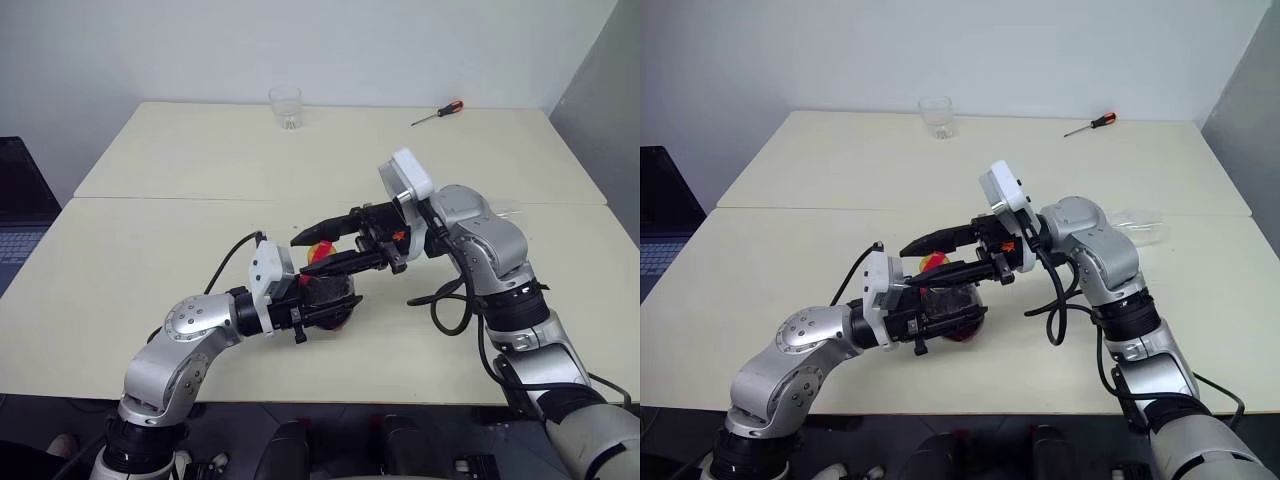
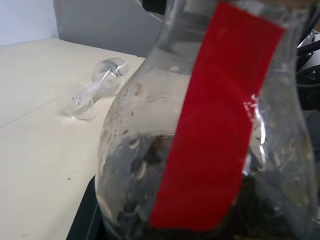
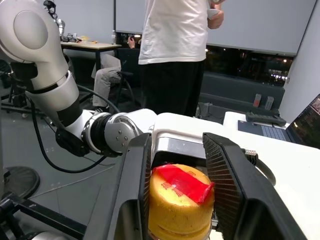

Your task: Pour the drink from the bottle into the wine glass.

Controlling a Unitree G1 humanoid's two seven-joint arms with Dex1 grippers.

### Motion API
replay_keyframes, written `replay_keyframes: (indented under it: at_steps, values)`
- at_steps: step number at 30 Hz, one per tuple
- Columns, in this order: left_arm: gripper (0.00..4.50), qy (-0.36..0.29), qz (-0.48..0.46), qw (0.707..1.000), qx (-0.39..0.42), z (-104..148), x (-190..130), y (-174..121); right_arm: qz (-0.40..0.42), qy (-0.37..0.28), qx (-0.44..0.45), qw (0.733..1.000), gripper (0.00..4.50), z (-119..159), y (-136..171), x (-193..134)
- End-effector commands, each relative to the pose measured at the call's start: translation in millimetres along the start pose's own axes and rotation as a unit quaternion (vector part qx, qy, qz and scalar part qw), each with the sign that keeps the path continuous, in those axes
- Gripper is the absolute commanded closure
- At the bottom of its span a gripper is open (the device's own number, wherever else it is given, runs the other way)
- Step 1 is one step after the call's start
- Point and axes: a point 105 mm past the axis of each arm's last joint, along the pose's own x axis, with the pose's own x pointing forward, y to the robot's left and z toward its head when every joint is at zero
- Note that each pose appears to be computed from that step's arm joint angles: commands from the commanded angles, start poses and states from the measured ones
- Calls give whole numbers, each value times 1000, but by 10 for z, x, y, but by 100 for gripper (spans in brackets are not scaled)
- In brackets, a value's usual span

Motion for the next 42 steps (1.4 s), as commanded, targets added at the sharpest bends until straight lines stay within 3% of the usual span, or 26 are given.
replay_keyframes:
  at_steps: [1,5,6,12,17,26,31,42]
  values:
    - [245,-44,1,998,37,247,13,8,-6,4,-7,1000,157,27,-15,8]
    - [245,-44,4,999,31,228,22,35,-53,6,7,999,16,68,-56,-103]
    - [245,-44,11,999,27,222,22,62,-78,1,16,997,4,107,-87,-155]
    - [245,-42,73,996,11,155,20,310,-211,-30,33,976,4,360,-189,-408]
    - [245,-42,140,989,14,128,103,627,-266,-44,20,963,4,474,-195,-417]
    - [245,-63,157,985,37,235,355,868,-386,23,-28,922,4,307,-528,-393]
    - [245,-64,164,983,44,231,353,946,-415,18,-33,909,4,305,-651,-291]
    - [245,-66,167,983,48,213,344,969,-404,27,-31,914,4,244,-639,-189]
